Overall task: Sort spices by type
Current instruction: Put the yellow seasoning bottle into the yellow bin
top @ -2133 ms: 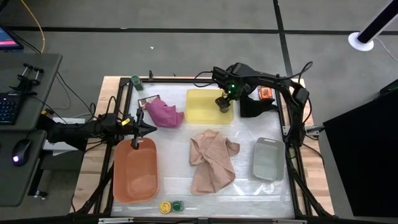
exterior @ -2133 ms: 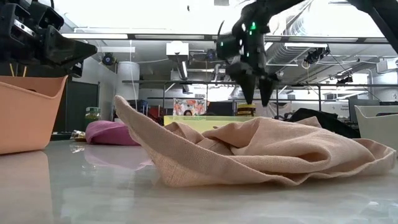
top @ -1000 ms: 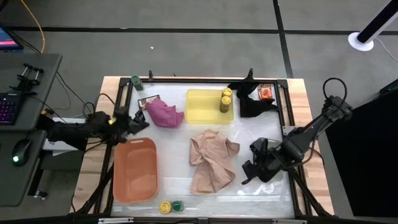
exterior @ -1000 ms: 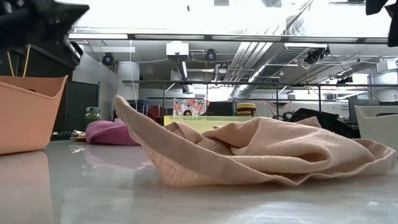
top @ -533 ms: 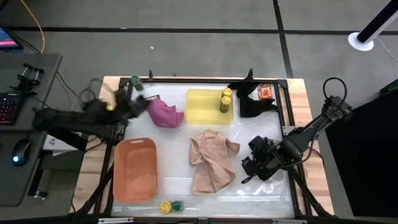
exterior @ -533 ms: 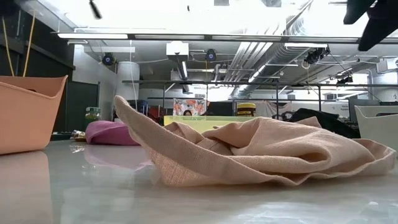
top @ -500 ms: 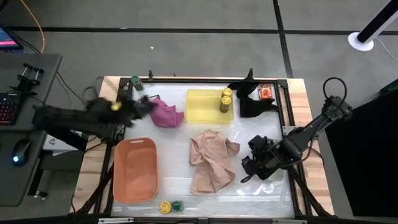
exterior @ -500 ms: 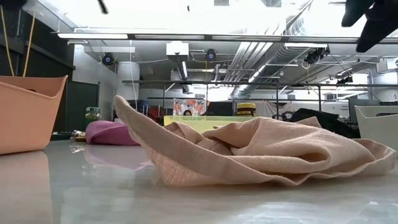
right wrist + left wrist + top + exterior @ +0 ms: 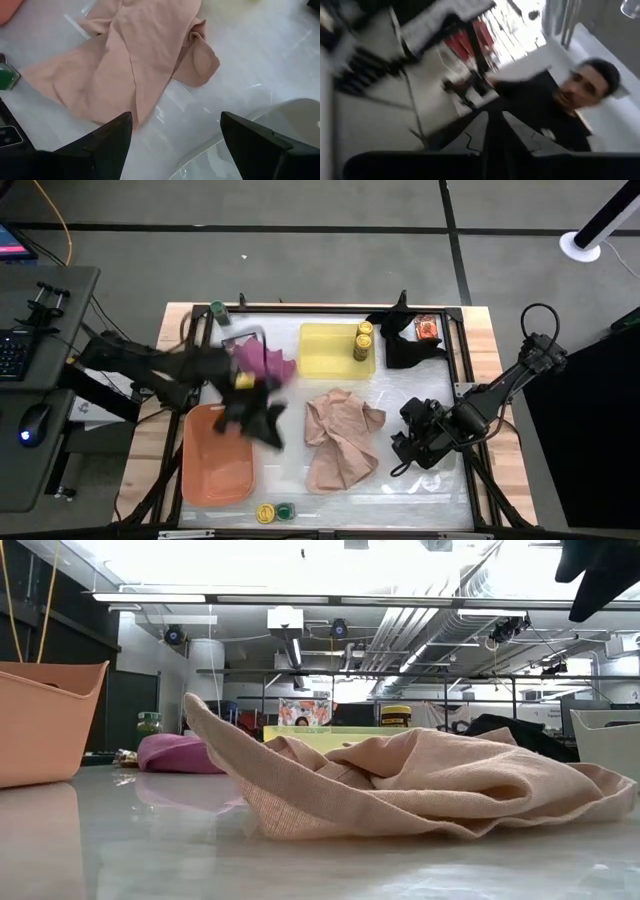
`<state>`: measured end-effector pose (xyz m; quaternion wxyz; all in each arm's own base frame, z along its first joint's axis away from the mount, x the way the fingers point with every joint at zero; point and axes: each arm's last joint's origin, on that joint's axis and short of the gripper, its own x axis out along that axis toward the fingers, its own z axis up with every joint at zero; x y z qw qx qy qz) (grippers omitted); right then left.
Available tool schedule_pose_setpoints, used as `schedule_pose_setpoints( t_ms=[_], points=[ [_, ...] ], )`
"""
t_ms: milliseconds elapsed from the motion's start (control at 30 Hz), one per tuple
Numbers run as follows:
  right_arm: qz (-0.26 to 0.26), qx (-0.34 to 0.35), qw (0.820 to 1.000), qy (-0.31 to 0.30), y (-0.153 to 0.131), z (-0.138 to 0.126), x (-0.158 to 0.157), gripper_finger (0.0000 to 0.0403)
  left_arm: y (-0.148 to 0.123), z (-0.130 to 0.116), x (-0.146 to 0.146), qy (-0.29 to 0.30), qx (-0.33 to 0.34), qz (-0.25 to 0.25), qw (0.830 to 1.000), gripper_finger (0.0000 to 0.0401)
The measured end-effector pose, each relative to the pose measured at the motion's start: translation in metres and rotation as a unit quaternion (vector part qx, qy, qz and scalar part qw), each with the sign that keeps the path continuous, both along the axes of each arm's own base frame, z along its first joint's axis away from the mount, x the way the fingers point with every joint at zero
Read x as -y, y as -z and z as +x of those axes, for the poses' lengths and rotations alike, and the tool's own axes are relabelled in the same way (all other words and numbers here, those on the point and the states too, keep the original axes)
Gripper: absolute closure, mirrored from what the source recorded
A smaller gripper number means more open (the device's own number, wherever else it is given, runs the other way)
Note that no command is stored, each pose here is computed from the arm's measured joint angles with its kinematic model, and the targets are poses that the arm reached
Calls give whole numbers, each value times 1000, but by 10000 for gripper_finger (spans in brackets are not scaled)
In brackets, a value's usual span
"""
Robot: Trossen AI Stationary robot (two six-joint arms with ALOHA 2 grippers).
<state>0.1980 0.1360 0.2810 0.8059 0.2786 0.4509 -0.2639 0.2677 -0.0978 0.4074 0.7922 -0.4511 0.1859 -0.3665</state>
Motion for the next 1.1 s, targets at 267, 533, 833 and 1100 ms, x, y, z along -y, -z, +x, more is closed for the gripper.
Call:
schedule_pose_setpoints(
  t_ms=[267,533,833,1100],
  points=[
    [-14,1,1000,-12,0,-1,0,105,41,-51,102,-22,-182,88,979,339],
    [-17,-2,999,-28,0,-1,-1,105,93,-45,129,-105,-260,204,938,321],
    [-10,-7,1000,-27,0,0,0,105,116,-46,136,-28,-266,302,915,207],
    [-7,-7,1000,-14,0,3,4,105,136,-32,138,-2,-261,346,901,135]
  ],
)
